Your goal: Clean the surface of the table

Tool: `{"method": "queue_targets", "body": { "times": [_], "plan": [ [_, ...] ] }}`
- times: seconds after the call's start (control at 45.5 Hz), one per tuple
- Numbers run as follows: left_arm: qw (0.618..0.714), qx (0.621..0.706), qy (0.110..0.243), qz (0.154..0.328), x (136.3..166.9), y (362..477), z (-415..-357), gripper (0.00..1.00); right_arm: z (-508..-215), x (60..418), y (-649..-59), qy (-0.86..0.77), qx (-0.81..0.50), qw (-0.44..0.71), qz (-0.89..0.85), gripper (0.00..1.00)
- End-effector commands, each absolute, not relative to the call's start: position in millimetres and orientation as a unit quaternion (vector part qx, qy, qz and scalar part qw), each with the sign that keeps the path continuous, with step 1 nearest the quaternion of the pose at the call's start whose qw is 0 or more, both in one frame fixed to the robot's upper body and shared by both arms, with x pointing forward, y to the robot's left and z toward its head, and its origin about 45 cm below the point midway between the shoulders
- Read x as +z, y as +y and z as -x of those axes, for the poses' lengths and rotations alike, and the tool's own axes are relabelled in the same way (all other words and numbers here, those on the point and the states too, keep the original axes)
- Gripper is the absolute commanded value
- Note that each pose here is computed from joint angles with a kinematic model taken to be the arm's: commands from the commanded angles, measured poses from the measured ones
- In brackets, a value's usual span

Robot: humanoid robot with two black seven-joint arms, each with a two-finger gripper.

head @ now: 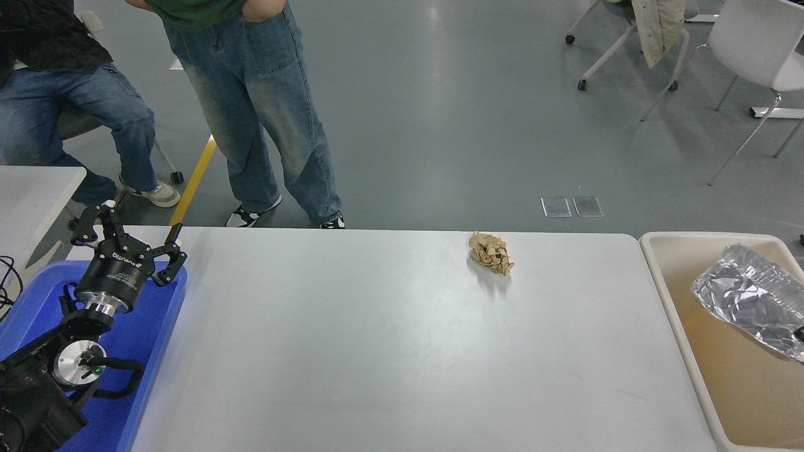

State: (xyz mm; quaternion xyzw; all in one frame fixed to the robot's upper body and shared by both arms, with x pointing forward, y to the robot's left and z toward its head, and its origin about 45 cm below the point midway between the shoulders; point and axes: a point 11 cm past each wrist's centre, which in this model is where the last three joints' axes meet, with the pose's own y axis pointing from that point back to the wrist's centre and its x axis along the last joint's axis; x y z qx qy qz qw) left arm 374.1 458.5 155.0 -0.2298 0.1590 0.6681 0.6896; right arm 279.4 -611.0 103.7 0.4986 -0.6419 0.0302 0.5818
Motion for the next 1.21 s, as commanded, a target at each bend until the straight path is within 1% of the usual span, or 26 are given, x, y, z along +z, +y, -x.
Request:
{"method": "queue_targets", "body": {
  "times": [0.0,0.22,0.418,0.879,0.901,0.945,0.967,0.989,1.033,1.187],
  "plan": [
    [0.6896,0.6681,0.159,0.230,155.0,458.5,-374.1,1.00,-267,89,-610,-0.696,-0.027,0.550,-0.461,0.00],
    [0.6896,0.6681,0.159,0.230,155.0,458.5,-374.1,1.00,-271,73,-591,-0.721,-0.049,0.531,-0.443,0.00],
    [0.6896,0.6681,0.159,0.230,155.0,458.5,-374.1,1.00,-271,68,-585,-0.731,-0.058,0.522,-0.435,0.00],
    [0.6896,0.6681,0.159,0.230,155.0,458.5,-374.1,1.00,-272,69,-585,-0.740,-0.044,0.525,-0.418,0.00],
    [0.6896,0.6681,0.159,0.230,155.0,458.5,-374.1,1.00,-272,71,-586,-0.742,-0.041,0.525,-0.414,0.09],
    [0.6896,0.6681,0.159,0.230,155.0,458.5,-374.1,1.00,-271,76,-591,-0.750,-0.028,0.528,-0.397,0.69],
    [0.6896,0.6681,0.159,0.230,155.0,458.5,-374.1,1.00,-270,78,-593,-0.753,-0.020,0.532,-0.387,0.92],
    [0.6896,0.6681,0.159,0.230,155.0,458.5,-374.1,1.00,-270,80,-595,-0.755,-0.016,0.532,-0.382,0.96],
    [0.6896,0.6681,0.159,0.230,155.0,458.5,-374.1,1.00,-269,80,-595,-0.756,-0.012,0.535,-0.378,0.97],
    [0.6896,0.6681,0.159,0.230,155.0,458.5,-374.1,1.00,-269,81,-596,-0.755,-0.013,0.535,-0.379,0.98]
  ]
}}
